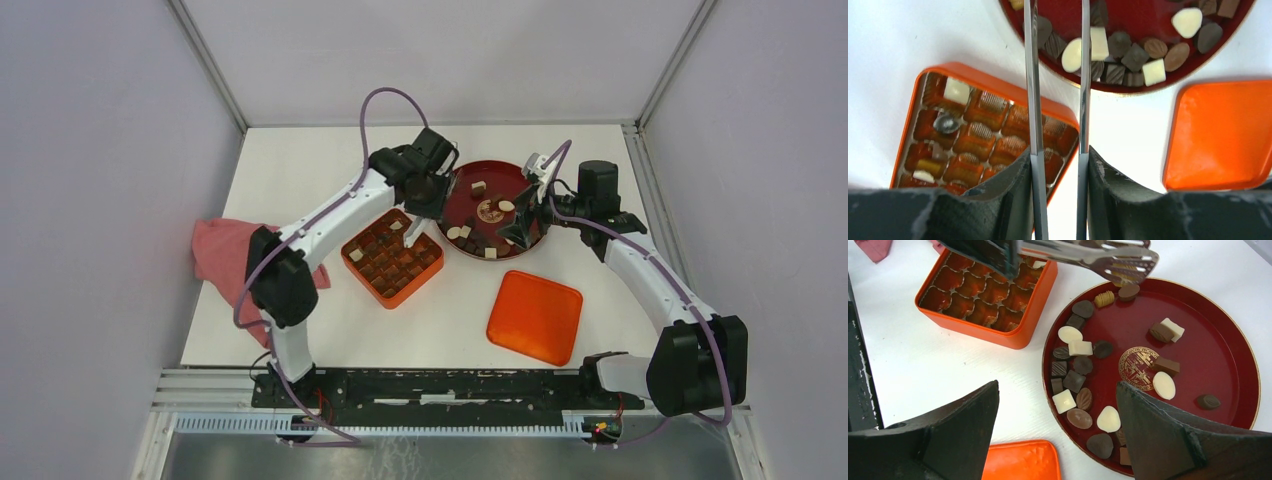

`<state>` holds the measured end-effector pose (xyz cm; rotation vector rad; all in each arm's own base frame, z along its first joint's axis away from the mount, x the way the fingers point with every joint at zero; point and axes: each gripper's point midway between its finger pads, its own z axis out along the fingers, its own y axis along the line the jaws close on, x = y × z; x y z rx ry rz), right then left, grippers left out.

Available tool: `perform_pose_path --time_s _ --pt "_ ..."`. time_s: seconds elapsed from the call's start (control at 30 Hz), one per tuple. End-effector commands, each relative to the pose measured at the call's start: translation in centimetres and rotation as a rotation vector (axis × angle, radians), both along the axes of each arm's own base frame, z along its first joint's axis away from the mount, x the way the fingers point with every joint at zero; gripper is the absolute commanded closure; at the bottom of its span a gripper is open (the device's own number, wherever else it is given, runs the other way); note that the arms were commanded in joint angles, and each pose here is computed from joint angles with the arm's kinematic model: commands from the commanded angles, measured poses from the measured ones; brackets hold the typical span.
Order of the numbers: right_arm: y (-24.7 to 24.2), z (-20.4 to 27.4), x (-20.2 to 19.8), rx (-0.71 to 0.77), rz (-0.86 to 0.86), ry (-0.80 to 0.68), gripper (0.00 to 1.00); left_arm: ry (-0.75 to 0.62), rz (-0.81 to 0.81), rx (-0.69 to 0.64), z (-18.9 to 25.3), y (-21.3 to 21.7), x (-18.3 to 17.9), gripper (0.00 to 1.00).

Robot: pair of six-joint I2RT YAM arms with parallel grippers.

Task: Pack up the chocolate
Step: Pick up the fake chocolate from the plate, then place the fake chocolate in the packing box.

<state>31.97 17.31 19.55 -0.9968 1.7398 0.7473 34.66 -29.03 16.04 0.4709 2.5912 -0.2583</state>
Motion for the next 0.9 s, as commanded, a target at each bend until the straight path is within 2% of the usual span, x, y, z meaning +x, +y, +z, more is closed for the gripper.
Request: perform_pose_path --time_s 0.0,0.13,0.4,0.67,0.87 --pt "0.5 2.2 0.3 0.026 0.037 -0.069 0.08 -0.080 0.029 -0.123 4.2 0.6 -2.1 0.98" --pt "0.6 1.8 0.3 0.031 0.049 -0.049 0.08 -0.044 0.070 -0.119 4.3 3.8 -6.0 0.98" --pt "0.6 0.6 0.5 0.023 0.050 -0.020 0.08 0.020 0.215 -0.015 4.7 11.8 -13.3 0.98" --pt "0.7 0.2 0.4 0.023 0.056 -0.003 0.08 0.092 0.321 0.049 2.8 15.9 -17.7 0.98" --pt "0.8 0.4 0.3 0.027 0.061 -0.007 0.08 0.103 0.347 0.101 1.6 17.1 -18.3 0.98"
